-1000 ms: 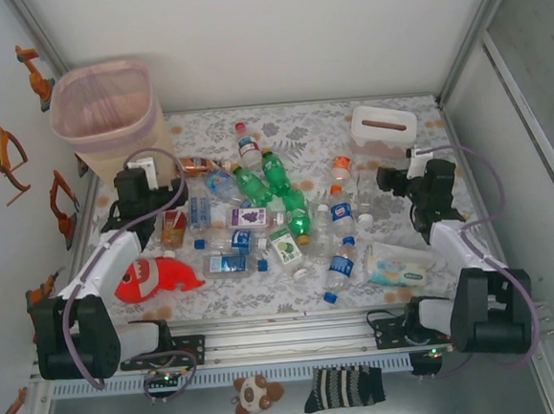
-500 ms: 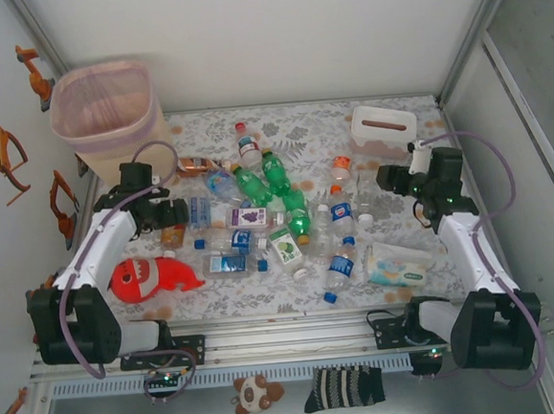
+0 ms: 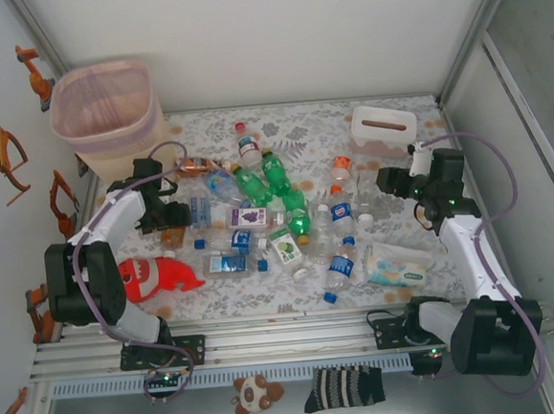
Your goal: Put the plastic bottles in the bin
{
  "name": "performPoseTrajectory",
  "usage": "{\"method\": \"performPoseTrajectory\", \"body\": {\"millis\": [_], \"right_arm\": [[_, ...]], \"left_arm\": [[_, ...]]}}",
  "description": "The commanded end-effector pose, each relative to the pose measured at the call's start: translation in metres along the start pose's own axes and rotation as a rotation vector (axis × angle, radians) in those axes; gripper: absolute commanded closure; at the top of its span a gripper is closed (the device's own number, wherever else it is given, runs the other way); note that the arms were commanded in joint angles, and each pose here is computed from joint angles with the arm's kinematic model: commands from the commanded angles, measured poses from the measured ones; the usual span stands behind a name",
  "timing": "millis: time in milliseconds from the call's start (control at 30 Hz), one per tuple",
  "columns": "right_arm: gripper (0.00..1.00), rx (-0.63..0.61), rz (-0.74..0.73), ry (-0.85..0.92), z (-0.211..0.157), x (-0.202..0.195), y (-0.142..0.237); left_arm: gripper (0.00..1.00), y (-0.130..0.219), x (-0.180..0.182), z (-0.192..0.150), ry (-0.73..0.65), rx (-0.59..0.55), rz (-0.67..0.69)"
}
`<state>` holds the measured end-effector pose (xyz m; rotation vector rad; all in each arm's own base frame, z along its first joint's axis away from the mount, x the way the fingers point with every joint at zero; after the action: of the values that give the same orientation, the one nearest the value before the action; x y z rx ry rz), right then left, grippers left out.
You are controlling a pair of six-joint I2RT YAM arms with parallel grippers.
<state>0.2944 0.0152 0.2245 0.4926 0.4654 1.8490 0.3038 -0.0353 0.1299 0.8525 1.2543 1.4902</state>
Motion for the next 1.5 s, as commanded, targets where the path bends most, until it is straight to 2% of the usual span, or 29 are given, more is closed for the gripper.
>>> {"method": "performPoseTrajectory", "body": {"millis": [0, 633, 967, 1167, 1467], "right_arm": [[0.33, -0.028, 0.003, 0.019, 0.012, 0.003, 0.006], [0.33, -0.034, -0.005, 0.019, 0.012, 0.003, 0.008], [0.33, -0.045, -0.006, 0.023, 0.014, 0.005, 0.012], [0.34, -0.052, -0.004, 0.024, 0.016, 0.006, 0.016], [0.33, -0.070, -0.003, 0.030, 0.021, 0.010, 0.026]], "left_arm": [[0.27, -0.003, -0.004, 0.005, -0.026, 0.010, 0.000], [0.34, -0.028, -0.006, 0.014, -0.044, 0.040, 0.038], [0.44, -0.014, -0.007, 0.019, -0.044, -0.008, 0.030], [0.46, 0.025, -0.011, 0.027, -0.033, -0.108, -0.025], [0.46, 0.124, -0.022, 0.050, -0.017, -0.360, -0.166]]}}
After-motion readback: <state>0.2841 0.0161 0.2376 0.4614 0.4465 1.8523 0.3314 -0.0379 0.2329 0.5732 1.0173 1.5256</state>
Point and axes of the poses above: each hand's point on the last joint's axis, 136 mm out from that joint toward the fingers, its own y axis back along the fingers, its own x axis along the line the jaws close on, z = x × y, the point moved 6 cm from there along y, back along the fingers, and after that the axes turned 15 degrees about y, right-handed, at the moved point
